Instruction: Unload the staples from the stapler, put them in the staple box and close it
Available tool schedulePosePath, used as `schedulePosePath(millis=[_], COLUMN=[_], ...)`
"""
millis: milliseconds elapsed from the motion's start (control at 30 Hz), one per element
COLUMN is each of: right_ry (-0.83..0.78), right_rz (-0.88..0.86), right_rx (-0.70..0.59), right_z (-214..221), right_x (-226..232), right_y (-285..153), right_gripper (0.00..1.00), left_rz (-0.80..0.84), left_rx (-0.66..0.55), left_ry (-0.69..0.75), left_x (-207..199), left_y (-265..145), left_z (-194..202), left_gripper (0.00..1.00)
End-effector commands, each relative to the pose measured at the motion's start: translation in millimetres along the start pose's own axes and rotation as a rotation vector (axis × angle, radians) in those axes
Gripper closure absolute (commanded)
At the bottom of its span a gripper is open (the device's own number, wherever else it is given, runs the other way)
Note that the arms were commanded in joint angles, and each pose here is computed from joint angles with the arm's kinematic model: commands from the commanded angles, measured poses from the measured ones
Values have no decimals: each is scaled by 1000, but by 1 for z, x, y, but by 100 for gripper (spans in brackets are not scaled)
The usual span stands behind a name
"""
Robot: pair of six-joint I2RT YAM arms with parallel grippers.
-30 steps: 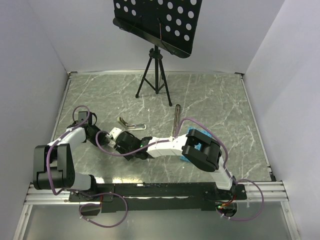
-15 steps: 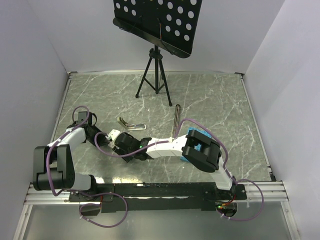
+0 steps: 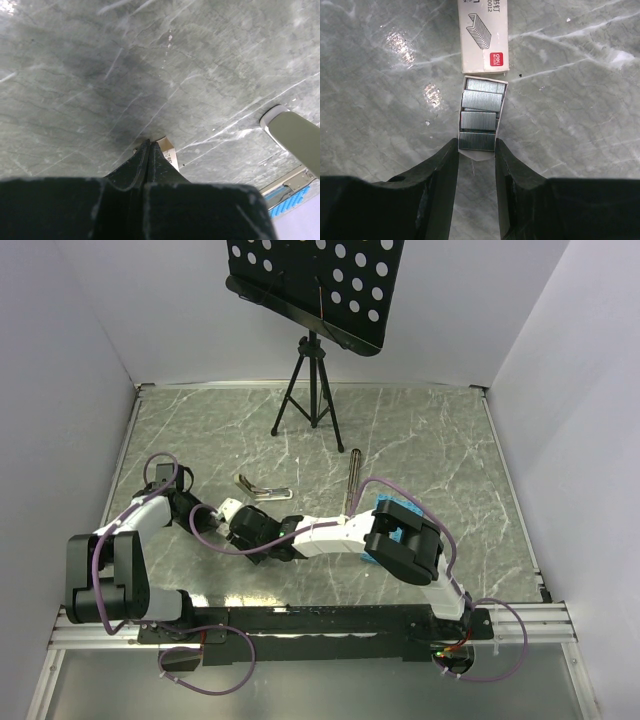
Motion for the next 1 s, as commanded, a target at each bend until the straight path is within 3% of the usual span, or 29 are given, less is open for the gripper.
schedulePosePath(millis=[0,967], right_ry=[6,-2], right_rz=[23,20], right_rx=[0,-11], right_z=[-2,-13], right_x=[-2,-3], right_y=[-6,1], right_gripper=[67,67], left_rz=[8,-43], left_rx=[-32,-58], left_ry=[-8,-4], left_x=[-2,3], left_y=[-6,-3], left_z=[-2,-3], left_gripper=[99,99])
Point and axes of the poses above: each gripper's point midway between its finger pads, its own y axis out along the fingers, its own x axis along the line the jaws close on, z = x × y, the point moved 2 cm from there along -y, back along the fingers, and after that the axes turned 3 degrees about y, right-handed, at the moved point
